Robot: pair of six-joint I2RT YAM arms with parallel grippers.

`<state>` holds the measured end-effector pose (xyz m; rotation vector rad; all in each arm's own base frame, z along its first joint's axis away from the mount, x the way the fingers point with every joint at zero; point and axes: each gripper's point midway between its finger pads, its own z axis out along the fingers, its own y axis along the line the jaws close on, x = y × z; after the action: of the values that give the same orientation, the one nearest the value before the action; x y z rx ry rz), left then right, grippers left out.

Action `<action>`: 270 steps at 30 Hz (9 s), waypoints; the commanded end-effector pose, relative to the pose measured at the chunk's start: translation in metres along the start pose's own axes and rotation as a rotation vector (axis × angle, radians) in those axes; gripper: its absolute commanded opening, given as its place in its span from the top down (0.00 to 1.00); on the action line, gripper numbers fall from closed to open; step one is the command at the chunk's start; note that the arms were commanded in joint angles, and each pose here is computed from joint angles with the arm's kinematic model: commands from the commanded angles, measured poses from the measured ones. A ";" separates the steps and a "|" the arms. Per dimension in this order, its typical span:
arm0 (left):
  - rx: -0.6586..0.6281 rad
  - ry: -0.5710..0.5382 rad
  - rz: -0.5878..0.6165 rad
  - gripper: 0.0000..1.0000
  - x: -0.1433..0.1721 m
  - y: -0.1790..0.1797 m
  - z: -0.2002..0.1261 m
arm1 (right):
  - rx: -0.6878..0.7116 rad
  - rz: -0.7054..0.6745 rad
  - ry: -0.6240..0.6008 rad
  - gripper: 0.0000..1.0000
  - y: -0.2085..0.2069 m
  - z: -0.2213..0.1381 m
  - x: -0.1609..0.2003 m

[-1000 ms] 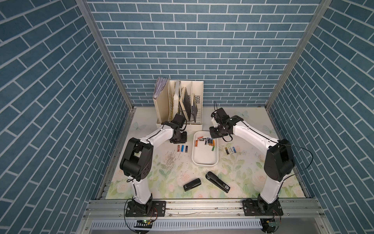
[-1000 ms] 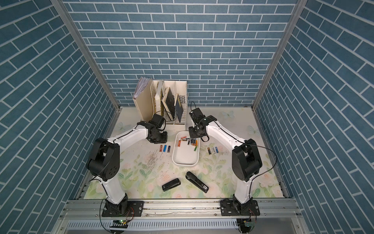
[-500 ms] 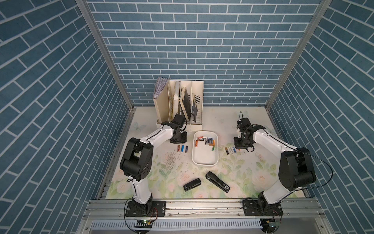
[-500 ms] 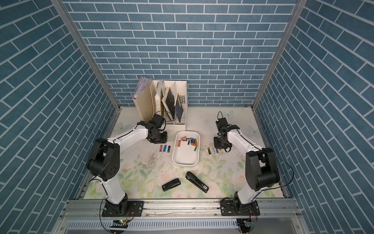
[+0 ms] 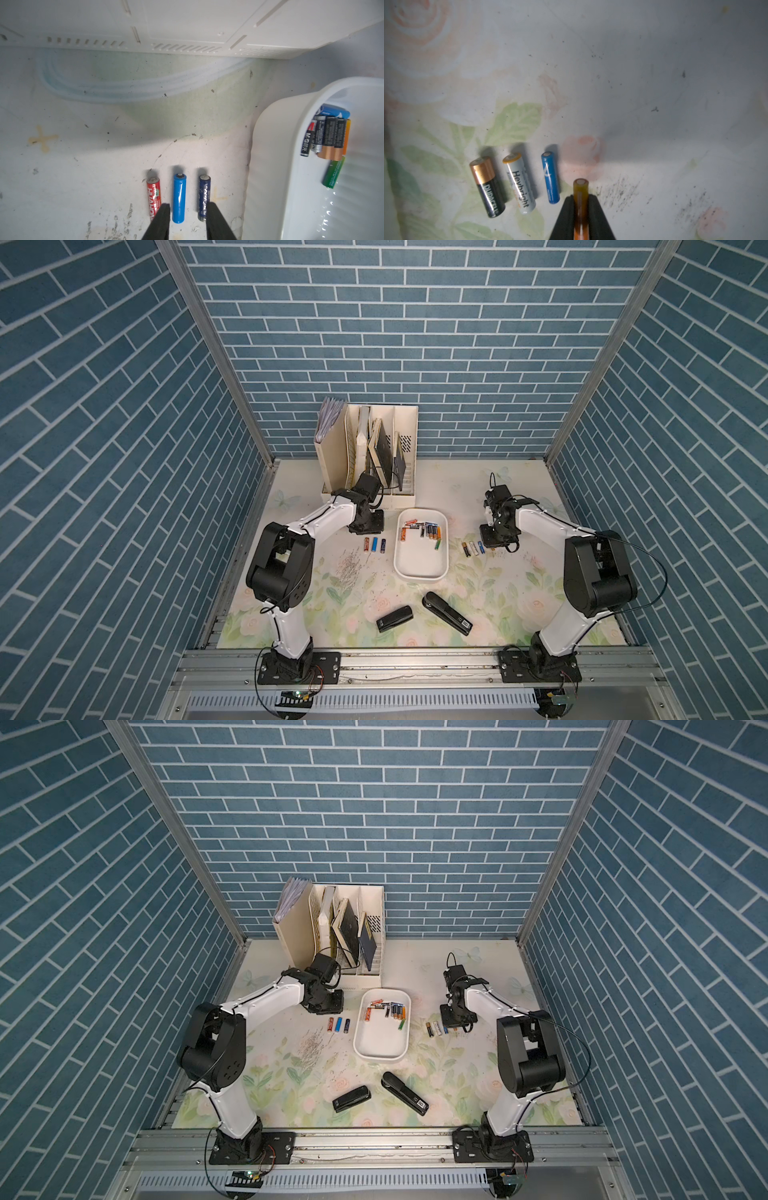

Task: Take the batteries out of the storage box
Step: Place the battery at the center of the board, then pick up the battery from the storage box, then place the battery at the center of the board.

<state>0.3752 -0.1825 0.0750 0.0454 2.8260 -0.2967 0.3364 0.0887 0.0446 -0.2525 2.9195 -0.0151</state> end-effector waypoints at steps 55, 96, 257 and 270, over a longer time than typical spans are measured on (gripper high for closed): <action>-0.021 0.010 -0.008 0.64 0.001 0.001 -0.004 | -0.005 -0.031 0.007 0.78 -0.001 0.009 -0.015; 0.135 -0.114 0.186 0.60 0.026 -0.186 0.046 | -0.093 -0.023 -0.159 0.77 0.011 -0.067 -0.060; -0.187 0.073 -0.034 0.80 0.040 0.068 0.038 | -0.112 -0.008 -0.143 0.77 0.012 -0.059 -0.068; -0.187 0.084 -0.039 0.80 0.043 0.070 0.043 | -0.110 -0.007 -0.144 0.77 0.012 -0.060 -0.068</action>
<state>0.3541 -0.1272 0.0177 -0.0335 2.9016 -0.0509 0.3882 0.1156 0.1173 -0.2456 2.7629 0.1816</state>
